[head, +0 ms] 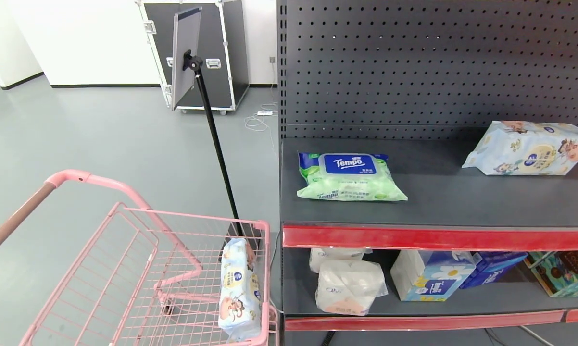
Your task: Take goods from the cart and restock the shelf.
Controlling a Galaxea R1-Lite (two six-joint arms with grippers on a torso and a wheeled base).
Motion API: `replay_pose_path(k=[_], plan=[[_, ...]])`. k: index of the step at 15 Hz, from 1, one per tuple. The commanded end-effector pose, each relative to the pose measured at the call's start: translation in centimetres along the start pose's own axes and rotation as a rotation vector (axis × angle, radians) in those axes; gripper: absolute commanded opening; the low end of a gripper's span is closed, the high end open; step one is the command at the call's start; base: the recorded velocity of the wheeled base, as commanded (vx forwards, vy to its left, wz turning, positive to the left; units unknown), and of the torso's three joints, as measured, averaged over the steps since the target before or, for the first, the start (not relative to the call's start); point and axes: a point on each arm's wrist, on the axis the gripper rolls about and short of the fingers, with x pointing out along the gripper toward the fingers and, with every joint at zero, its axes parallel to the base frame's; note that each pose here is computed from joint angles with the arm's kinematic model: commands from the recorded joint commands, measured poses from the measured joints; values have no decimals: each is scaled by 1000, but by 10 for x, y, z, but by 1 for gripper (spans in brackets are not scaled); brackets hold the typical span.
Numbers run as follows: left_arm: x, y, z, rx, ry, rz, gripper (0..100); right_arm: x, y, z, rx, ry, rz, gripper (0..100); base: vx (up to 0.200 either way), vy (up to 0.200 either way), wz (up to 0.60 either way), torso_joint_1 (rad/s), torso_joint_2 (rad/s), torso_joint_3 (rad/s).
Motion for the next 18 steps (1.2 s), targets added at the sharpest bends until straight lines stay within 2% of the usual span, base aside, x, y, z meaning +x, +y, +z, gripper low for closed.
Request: replay_pose_path(k=[1, 8, 18], plan=[[0, 0, 0, 0, 1, 0, 100, 0, 0, 0, 0, -2, 0, 100, 0, 0, 0, -144, 369, 217], [0, 0, 0, 0, 1, 0, 100, 0, 0, 0, 0, 0, 0, 100, 0, 0, 0, -146, 403, 251], [0, 0, 0, -2, 1, 0, 100, 0, 0, 0, 0, 0, 0, 100, 0, 0, 0, -164, 530, 366]])
